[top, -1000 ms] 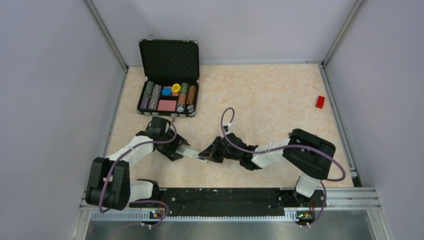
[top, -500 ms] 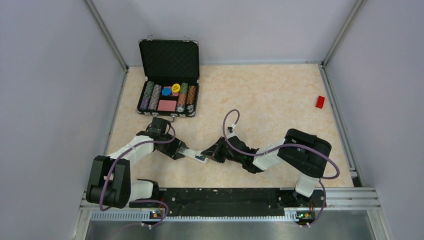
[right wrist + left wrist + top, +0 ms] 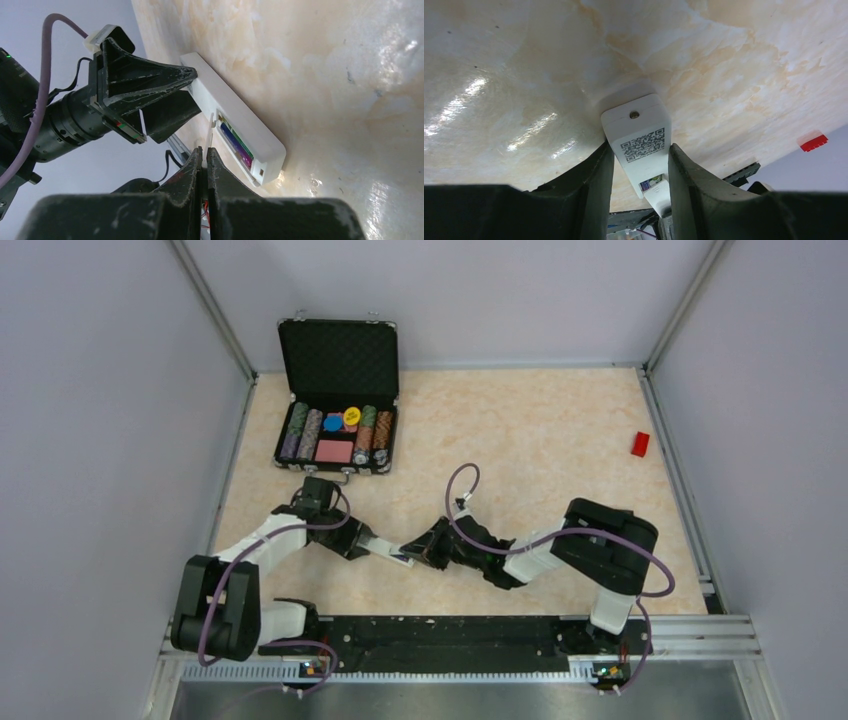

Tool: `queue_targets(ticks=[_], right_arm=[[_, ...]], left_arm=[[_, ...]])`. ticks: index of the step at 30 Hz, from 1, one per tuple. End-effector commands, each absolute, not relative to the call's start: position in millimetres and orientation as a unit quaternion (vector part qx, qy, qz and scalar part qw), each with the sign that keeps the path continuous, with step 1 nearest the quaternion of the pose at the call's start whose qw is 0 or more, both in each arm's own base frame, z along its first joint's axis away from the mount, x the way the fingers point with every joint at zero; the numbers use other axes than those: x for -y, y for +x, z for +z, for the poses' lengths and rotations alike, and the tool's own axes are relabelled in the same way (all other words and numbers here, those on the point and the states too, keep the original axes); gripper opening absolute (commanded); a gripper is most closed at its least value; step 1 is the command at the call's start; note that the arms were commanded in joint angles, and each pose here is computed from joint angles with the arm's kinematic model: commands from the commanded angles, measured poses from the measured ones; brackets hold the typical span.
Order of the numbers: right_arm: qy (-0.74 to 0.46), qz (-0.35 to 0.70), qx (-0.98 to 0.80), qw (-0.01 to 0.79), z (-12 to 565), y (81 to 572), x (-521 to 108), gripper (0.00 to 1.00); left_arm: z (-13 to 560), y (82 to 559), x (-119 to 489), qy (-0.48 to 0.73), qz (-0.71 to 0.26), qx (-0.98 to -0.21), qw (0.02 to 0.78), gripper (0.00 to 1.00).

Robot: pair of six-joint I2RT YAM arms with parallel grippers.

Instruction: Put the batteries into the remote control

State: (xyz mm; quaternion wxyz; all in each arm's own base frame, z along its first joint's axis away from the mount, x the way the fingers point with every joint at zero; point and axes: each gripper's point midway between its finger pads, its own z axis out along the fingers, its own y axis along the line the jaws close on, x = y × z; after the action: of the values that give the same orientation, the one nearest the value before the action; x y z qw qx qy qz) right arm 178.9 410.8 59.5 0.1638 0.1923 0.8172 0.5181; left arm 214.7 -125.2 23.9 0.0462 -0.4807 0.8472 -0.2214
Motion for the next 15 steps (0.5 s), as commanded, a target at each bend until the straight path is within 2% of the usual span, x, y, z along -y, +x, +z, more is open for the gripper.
queue_targets(ticks=[1, 15], right_arm=[[0.208, 0.510, -0.819, 0.160, 55.8, 174.8, -410.5, 0.00], [0.247, 0.474, -0.832, 0.149, 32.0, 170.8, -404.8, 0.00]], left_arm=[[5.5, 196.8, 116.4, -0.492, -0.187, -0.849, 0.032, 0.40], [4.0, 194.1, 122.7, -0.492, -0.206, -0.845, 0.022, 0.40]])
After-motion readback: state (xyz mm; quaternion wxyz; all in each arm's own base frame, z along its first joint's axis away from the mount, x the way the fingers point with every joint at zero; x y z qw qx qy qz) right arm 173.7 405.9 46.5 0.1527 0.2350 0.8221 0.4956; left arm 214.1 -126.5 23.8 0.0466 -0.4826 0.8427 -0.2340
